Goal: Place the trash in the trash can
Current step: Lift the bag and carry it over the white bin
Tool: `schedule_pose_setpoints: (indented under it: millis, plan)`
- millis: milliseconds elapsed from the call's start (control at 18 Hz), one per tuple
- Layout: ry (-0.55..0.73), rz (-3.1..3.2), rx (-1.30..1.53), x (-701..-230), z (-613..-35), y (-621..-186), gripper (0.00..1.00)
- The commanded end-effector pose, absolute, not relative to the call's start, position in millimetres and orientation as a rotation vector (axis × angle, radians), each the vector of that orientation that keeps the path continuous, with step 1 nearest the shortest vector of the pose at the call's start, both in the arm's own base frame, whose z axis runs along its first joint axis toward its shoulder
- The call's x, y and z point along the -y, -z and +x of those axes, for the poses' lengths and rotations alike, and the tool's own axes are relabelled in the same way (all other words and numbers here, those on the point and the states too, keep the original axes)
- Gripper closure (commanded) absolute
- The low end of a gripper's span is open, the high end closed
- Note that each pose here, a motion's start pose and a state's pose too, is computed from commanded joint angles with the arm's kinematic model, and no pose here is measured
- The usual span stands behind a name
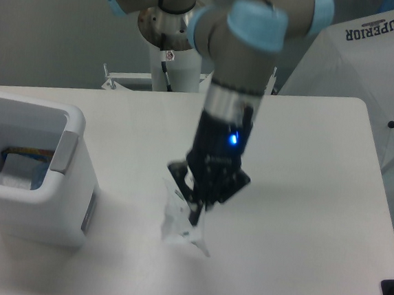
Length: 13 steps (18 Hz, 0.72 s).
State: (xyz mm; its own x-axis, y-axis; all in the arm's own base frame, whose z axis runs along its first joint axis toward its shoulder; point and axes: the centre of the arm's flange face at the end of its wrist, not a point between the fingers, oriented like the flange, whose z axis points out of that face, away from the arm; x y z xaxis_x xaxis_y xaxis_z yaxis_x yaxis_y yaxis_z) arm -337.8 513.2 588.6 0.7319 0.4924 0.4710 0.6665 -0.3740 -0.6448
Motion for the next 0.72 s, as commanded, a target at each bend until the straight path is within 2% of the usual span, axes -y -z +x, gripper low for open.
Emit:
schedule_pose_setpoints:
  millis: [167, 444, 722]
  plan:
    - [0.273, -1.972, 0.858, -496.3, -288.2, -643.4, 1.00]
    - [0.329, -1.957, 0.713, -503.6, -219.5, -684.8, 1.00]
    - [0.429, -2.018, 0.578, -532.6, -147.1, -680.4, 1.00]
